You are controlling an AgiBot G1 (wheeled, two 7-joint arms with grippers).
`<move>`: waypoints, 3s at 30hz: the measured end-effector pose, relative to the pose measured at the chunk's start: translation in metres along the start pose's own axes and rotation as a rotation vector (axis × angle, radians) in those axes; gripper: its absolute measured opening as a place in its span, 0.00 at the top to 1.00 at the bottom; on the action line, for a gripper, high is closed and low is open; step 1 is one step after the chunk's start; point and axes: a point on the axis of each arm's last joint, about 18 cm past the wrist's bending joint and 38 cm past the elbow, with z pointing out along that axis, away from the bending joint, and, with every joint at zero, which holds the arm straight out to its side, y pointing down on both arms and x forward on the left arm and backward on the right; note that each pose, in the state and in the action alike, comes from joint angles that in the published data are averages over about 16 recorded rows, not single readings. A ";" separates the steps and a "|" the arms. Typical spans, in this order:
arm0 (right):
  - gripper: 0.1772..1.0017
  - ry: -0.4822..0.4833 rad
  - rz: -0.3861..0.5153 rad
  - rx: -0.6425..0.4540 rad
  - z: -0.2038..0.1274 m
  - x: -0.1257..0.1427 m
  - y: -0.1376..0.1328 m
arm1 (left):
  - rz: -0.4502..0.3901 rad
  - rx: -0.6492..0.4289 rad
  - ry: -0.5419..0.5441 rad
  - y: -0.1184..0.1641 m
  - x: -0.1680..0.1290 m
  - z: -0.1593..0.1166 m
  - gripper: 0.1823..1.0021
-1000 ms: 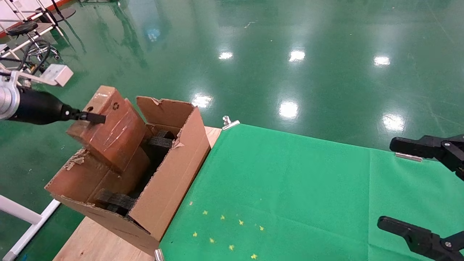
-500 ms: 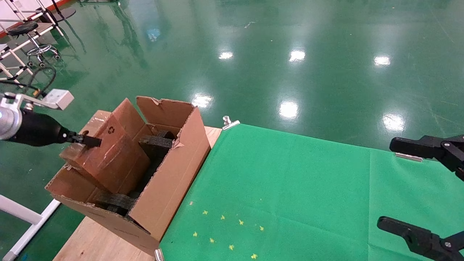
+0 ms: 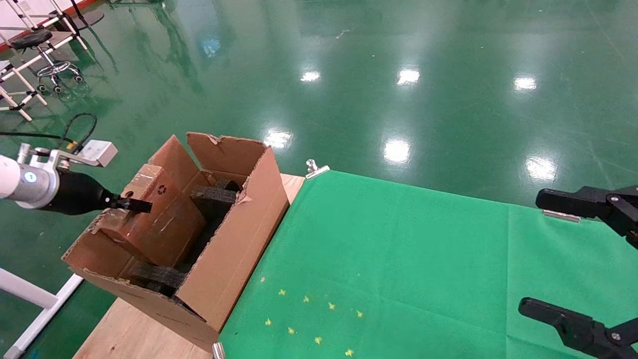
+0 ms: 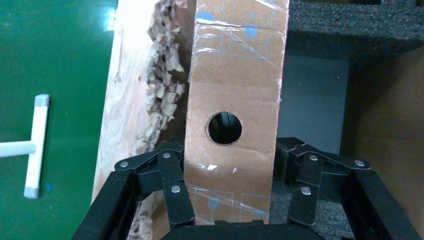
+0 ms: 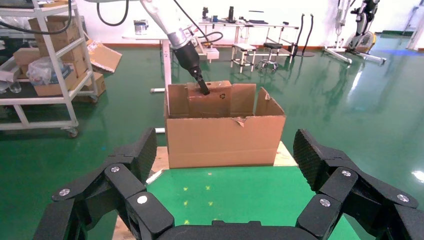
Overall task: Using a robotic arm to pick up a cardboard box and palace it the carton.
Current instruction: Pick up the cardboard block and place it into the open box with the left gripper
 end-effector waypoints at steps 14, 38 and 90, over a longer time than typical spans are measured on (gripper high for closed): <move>0.00 0.000 0.000 0.000 0.000 0.000 0.000 | -0.015 -0.006 -0.012 0.017 0.012 0.035 0.91; 0.00 0.000 0.000 0.000 0.000 0.000 0.000 | -0.043 0.004 -0.029 0.034 0.023 0.066 0.90; 0.00 0.000 0.000 0.000 0.000 0.000 0.000 | -0.092 0.293 0.318 -0.078 0.057 -0.045 0.02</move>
